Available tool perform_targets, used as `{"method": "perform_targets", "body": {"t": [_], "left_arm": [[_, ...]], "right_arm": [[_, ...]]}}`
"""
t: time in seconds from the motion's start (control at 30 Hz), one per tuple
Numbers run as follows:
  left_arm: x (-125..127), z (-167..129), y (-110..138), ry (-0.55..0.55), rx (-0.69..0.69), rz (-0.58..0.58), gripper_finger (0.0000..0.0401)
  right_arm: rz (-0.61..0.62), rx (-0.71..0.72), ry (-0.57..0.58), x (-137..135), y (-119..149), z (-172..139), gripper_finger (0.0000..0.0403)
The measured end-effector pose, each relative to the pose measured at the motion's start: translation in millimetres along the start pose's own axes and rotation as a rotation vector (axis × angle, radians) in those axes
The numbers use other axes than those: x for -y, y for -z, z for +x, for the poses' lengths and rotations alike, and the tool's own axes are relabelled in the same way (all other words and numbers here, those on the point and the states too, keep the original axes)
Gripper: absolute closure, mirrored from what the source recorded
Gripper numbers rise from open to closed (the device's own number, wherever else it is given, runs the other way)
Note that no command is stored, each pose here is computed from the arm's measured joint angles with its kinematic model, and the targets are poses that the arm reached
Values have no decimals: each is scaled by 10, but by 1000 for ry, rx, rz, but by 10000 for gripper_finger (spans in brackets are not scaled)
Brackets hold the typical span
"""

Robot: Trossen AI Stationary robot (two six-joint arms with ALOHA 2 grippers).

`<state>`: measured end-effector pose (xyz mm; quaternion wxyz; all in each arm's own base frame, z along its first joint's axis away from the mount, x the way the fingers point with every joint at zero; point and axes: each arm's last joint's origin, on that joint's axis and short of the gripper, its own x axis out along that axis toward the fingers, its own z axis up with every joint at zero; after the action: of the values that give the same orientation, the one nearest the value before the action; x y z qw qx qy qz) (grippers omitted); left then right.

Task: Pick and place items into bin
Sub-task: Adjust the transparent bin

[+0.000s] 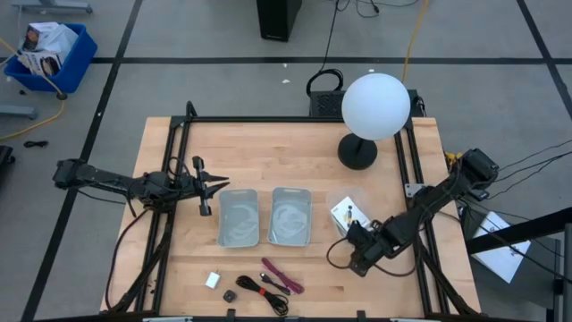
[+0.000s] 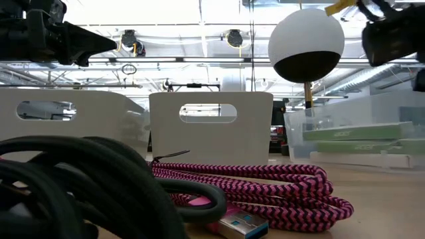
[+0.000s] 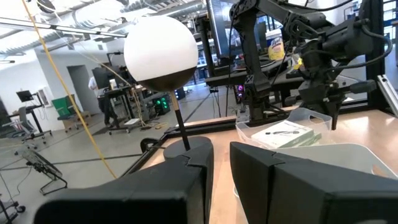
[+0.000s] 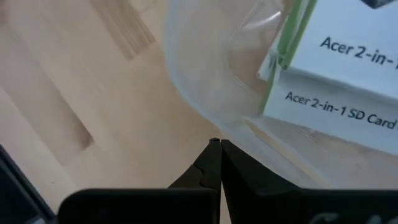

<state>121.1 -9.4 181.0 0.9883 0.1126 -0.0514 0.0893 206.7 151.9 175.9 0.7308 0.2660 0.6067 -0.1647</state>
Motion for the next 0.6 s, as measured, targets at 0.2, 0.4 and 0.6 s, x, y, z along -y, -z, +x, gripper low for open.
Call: {"method": "perform_targets", "body": {"t": [0.2,0.4,0.6], "left_arm": [[0,0,0,0,0,0,339],[0,0,-1,0,0,1,339],[0,0,0,0,0,1,339]], "right_arm": [[-56,108,-18,4,-184,5,403],[-110,120,-155,-131,-278,-98,403],[-64,-17,-117,-194,-129,-457,403]]}}
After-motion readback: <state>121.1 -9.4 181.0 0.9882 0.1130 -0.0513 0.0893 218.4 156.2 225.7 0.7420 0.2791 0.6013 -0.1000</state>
